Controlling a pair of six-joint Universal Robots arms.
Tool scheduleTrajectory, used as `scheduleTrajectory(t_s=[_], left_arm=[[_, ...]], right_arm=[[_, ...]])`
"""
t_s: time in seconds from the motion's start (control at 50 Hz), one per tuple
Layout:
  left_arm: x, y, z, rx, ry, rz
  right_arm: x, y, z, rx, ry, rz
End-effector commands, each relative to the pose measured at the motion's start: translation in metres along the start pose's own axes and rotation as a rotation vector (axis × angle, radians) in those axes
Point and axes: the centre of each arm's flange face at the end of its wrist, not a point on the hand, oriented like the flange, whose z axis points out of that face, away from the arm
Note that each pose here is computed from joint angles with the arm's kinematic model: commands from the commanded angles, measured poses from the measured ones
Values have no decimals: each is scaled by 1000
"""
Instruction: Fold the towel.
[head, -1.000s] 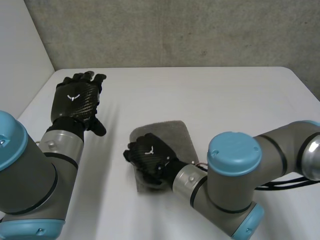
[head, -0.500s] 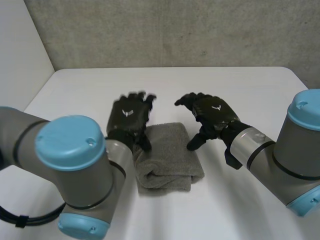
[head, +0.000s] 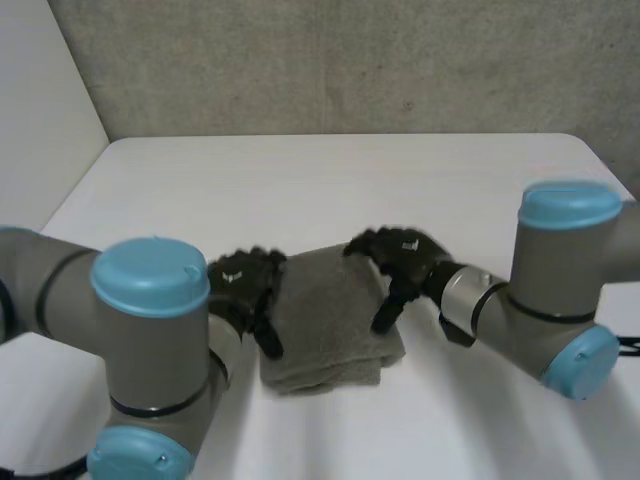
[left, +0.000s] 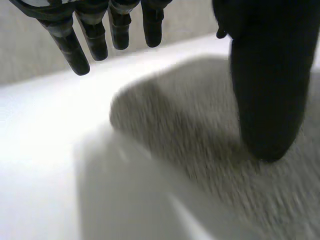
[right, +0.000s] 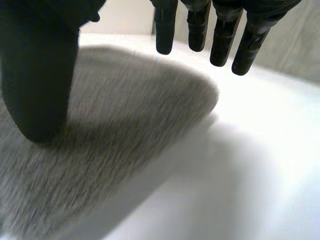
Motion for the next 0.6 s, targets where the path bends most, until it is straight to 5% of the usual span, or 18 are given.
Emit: scheduleTrajectory(t_s=[0.02, 0.18, 0.6], left_arm=[[-3, -90, -21, 265, 8, -67], [-57, -173, -63, 400, -101, -80], [-77, -196, -94, 464, -98, -15]], right_arm=[[12, -94, -46, 264, 208, -25], [40, -181, -121, 506, 504, -64], [41, -177, -131, 431, 513, -88]])
